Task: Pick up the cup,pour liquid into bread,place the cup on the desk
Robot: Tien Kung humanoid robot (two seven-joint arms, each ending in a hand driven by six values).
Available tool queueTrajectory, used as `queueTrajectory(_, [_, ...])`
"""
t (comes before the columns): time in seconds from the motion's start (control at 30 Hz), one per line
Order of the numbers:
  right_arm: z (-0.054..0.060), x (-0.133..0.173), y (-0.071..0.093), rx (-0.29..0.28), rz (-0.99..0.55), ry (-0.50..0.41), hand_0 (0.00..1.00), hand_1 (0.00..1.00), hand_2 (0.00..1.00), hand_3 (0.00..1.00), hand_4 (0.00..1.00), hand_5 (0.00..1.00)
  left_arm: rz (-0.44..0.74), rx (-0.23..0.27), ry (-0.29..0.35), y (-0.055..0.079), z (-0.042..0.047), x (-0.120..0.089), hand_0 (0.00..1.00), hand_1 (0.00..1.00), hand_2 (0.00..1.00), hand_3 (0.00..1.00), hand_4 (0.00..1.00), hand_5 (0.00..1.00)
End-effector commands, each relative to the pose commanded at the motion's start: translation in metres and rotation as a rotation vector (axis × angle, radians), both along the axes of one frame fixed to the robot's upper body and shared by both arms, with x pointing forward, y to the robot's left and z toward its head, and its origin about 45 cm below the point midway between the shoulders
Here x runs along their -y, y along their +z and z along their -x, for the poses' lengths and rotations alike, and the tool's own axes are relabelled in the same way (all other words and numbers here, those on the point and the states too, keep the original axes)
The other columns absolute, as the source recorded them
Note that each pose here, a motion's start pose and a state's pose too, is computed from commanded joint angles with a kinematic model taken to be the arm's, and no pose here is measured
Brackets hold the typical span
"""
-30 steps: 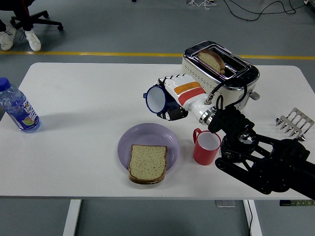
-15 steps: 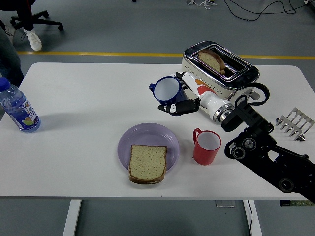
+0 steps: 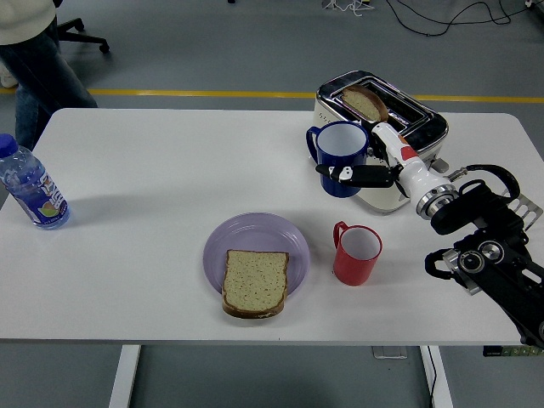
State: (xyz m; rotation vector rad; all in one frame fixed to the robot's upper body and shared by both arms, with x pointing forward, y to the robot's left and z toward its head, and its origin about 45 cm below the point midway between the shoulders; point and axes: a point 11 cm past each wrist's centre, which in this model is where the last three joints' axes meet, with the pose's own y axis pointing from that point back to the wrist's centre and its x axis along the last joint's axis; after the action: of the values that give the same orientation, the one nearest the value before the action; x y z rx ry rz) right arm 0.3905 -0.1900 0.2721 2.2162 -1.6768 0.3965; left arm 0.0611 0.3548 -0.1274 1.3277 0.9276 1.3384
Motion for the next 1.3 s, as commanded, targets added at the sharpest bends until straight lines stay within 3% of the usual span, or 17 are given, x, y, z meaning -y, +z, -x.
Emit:
queueTrajectory(0.3, [0.012,0.041,-0.004,0.003,-0.038,-0.104,0.36,0.19,0.389,0.505,0.717,0.002,-0.001,0.004,0.002,0.0,-0.0007,0.0,0.625,0.575,0.614,0.555,0.371,0.996])
queueTrajectory(0.67, [0.029,0.095,-0.023,-0.001,-0.07,-0.286,0.367,0.191,0.391,0.508,0.712,0.002,-0.002,0.005,-0.007,0.0,-0.0018,0.0,0.623,0.574,0.614,0.555,0.371,0.986])
queueTrajectory(1.0, [0.048,0.131,-0.048,0.013,-0.104,-0.415,0.367,0.192,0.393,0.509,0.71,0.002,-0.005,0.005,-0.011,0.001,-0.003,-0.001,0.623,0.573,0.613,0.555,0.371,0.985])
queueTrajectory(1.3, [0.067,0.158,-0.091,-0.011,-0.106,-0.516,0.376,0.203,0.394,0.509,0.713,0.002,-0.004,-0.004,-0.018,0.0,0.0003,0.0,0.624,0.572,0.613,0.554,0.374,0.987])
